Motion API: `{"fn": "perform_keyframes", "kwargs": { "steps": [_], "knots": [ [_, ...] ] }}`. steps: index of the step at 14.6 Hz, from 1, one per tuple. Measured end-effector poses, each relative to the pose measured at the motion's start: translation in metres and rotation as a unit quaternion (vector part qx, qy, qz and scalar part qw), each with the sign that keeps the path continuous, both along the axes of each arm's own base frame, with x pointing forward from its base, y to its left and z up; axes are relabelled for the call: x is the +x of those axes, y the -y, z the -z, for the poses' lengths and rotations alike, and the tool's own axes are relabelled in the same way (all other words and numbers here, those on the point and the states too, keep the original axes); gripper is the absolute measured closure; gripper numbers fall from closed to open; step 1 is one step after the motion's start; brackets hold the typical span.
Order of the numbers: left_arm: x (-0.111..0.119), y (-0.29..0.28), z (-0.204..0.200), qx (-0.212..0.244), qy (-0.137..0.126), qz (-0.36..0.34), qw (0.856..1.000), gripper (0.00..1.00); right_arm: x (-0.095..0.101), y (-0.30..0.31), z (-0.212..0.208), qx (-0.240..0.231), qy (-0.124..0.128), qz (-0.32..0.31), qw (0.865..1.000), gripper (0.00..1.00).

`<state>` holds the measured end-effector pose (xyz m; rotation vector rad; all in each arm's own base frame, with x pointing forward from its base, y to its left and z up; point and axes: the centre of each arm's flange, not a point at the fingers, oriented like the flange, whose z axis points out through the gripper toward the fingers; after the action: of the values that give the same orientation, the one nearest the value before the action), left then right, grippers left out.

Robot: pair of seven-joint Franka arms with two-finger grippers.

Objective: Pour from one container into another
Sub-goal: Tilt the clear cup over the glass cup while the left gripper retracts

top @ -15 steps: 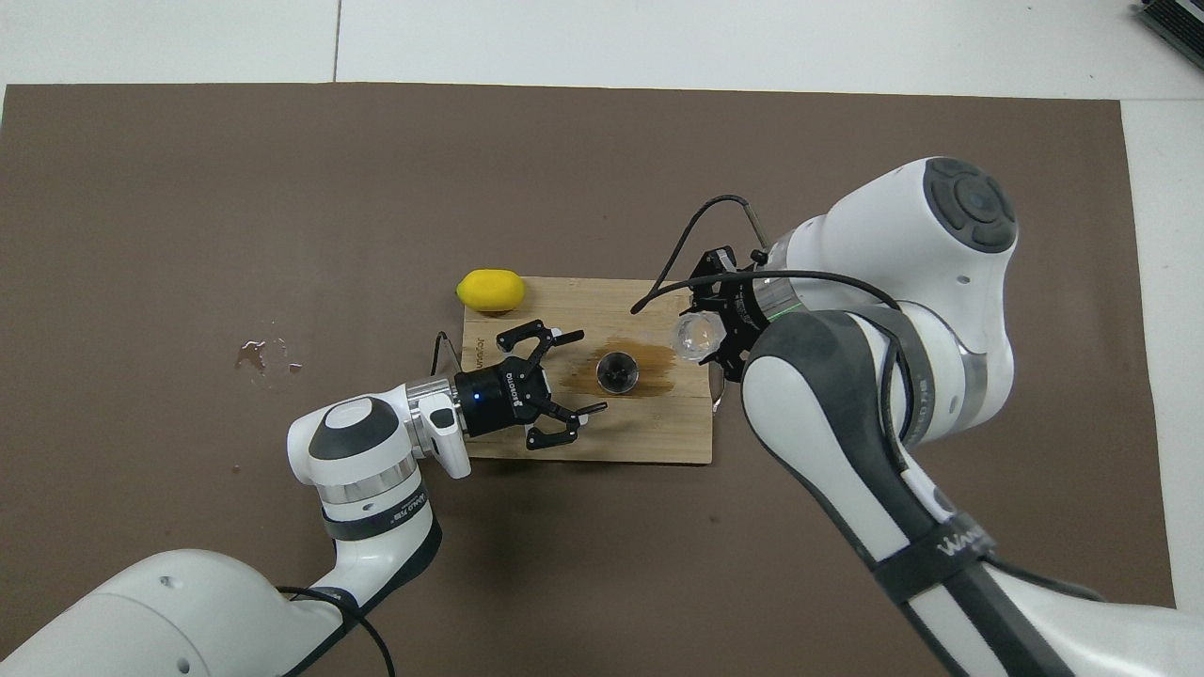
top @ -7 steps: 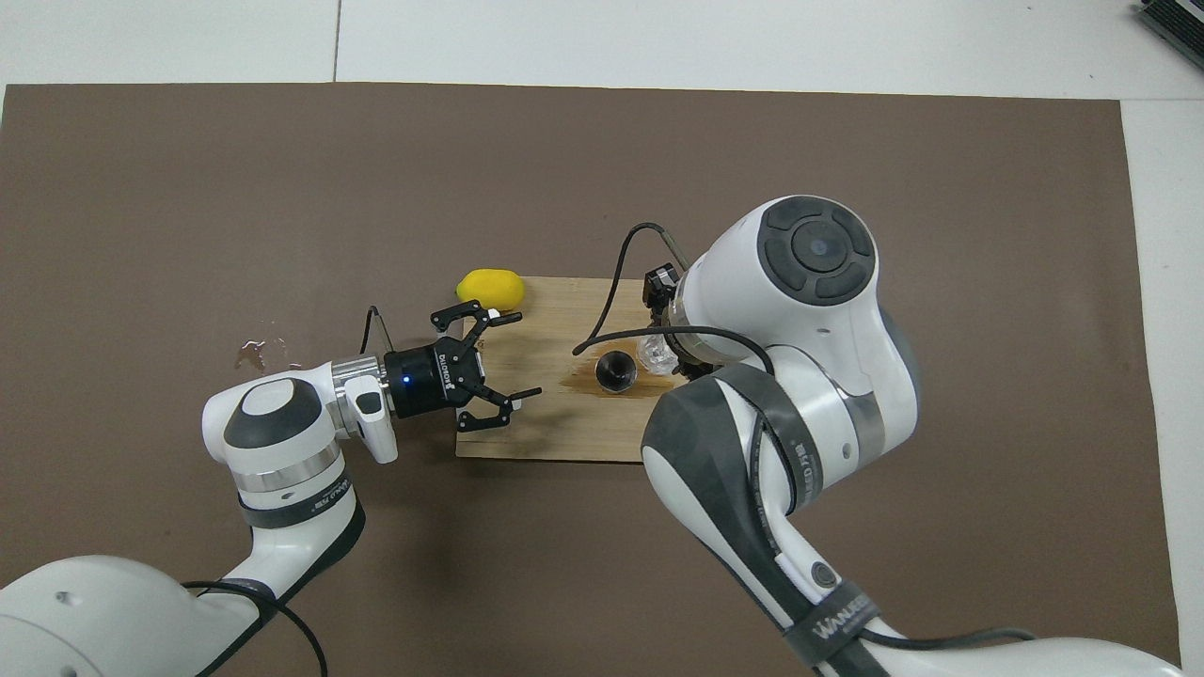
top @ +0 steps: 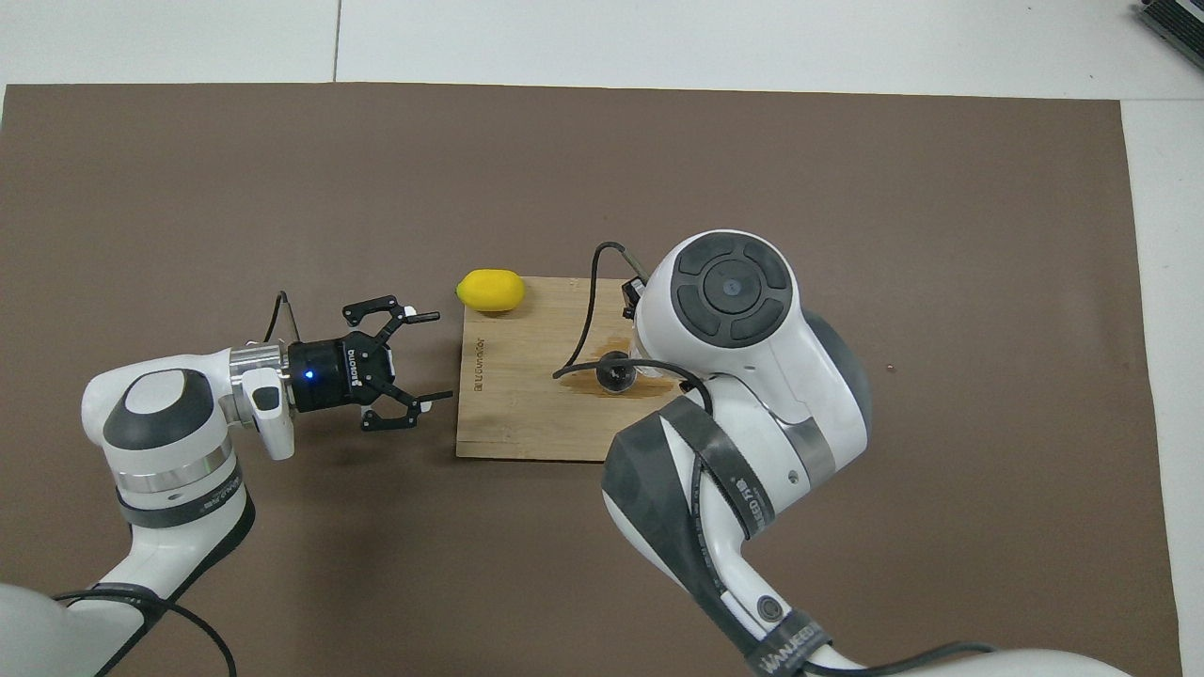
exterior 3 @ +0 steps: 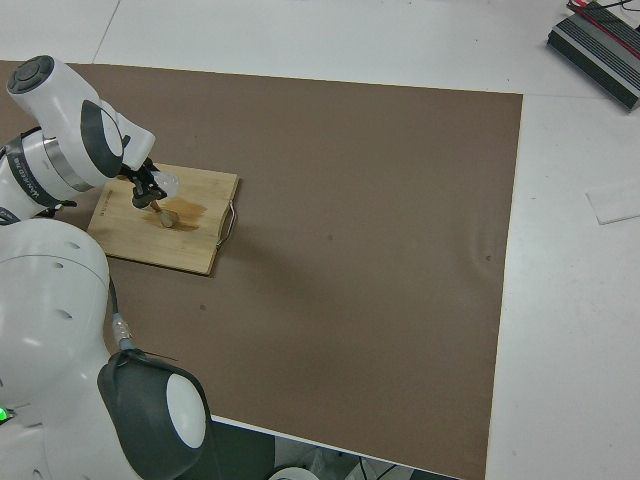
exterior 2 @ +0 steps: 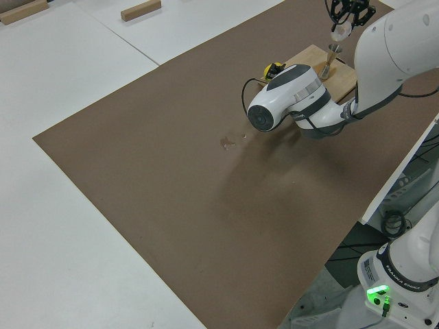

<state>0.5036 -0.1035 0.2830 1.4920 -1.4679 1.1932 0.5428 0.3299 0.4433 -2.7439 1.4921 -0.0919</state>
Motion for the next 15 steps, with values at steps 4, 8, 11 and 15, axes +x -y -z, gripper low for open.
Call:
{"fn": "perform_keyframes", "kwargs": {
  "steps": [4,8,11,15],
  "knots": [
    [0.000,-0.072,-0.051,0.097,-0.012,0.044,0.994,0.00,-0.002,-0.004,0.000,-0.019,0.013,-0.014,1.000,0.49],
    [0.008,-0.121,-0.095,0.184,-0.002,0.090,0.979,0.00,-0.008,-0.015,0.001,-0.038,0.024,-0.036,0.998,0.49],
    [0.020,-0.136,-0.124,0.253,0.014,0.120,0.960,0.00,-0.014,-0.023,0.001,-0.047,0.030,-0.049,0.997,0.49],
    [0.027,-0.148,-0.170,0.342,0.019,0.126,0.931,0.00,-0.014,-0.024,0.001,-0.051,0.033,-0.053,0.997,0.49]
  ]
}}
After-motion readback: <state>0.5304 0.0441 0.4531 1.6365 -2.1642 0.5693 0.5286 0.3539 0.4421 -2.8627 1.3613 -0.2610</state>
